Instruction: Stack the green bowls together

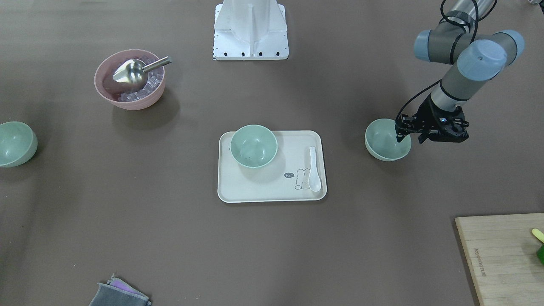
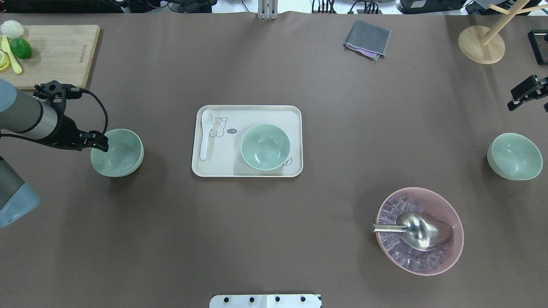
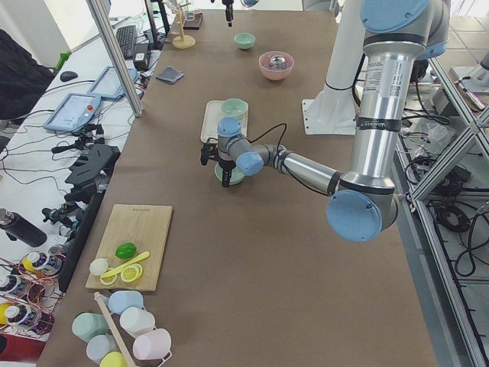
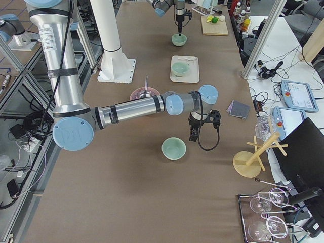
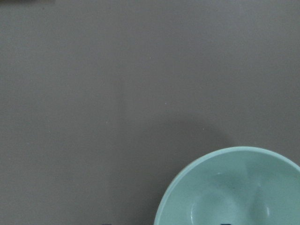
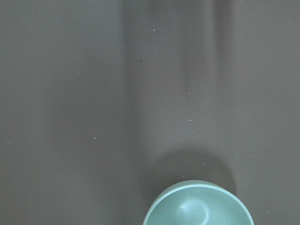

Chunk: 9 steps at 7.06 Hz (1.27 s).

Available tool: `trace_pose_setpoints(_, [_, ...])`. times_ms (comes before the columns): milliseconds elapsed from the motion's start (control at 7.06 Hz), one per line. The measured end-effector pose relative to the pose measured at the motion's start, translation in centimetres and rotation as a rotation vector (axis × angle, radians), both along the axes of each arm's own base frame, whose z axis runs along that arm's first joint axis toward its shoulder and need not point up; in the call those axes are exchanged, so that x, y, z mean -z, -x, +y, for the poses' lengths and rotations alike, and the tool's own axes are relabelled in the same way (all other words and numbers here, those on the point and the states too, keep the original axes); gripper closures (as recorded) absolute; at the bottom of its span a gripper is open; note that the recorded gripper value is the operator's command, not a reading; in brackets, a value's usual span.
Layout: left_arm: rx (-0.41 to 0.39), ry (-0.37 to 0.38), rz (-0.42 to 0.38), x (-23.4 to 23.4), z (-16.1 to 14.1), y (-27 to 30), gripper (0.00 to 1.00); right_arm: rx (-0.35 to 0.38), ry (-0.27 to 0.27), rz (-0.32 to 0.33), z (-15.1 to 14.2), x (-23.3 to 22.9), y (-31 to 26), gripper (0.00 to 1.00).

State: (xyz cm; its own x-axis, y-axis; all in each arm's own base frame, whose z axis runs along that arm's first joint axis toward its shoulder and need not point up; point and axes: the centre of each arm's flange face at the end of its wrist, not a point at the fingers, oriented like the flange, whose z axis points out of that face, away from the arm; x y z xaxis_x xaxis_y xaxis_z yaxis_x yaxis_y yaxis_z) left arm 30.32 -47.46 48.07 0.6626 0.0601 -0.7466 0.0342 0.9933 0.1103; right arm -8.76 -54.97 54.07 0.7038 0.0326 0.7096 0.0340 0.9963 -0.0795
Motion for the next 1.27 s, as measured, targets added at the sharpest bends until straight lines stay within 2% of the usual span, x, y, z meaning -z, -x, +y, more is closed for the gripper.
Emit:
trace_pose_setpoints(142, [-0.002,0.001,-0.002,-0.2,0.0,0.0,0.53,0.0,0.004,0.001,0.1,-0.2,0.0,0.0])
trace_pose_setpoints(567, [-0.008,0.005,0.0,-0.2,0.0,-0.1,0.94,0.0,0.007,0.003,0.1,-0.4,0.0,0.0])
trace_pose_setpoints(708, [-0.009,0.006,-0.001,-0.3,0.0,-0.1,1.0,0.0,0.008,0.004,0.1,-0.4,0.0,0.0])
trace_pose_setpoints(991, [-0.01,0.008,0.0,-0.2,0.0,-0.1,1.0,0.0,0.01,0.005,0.1,-0.5,0.0,0.0])
trace_pose_setpoints(1275, [-0.036,0.024,0.039,0.8,0.3,0.1,1.0,0.001,0.01,0.006,0.1,-0.6,-0.1,0.0])
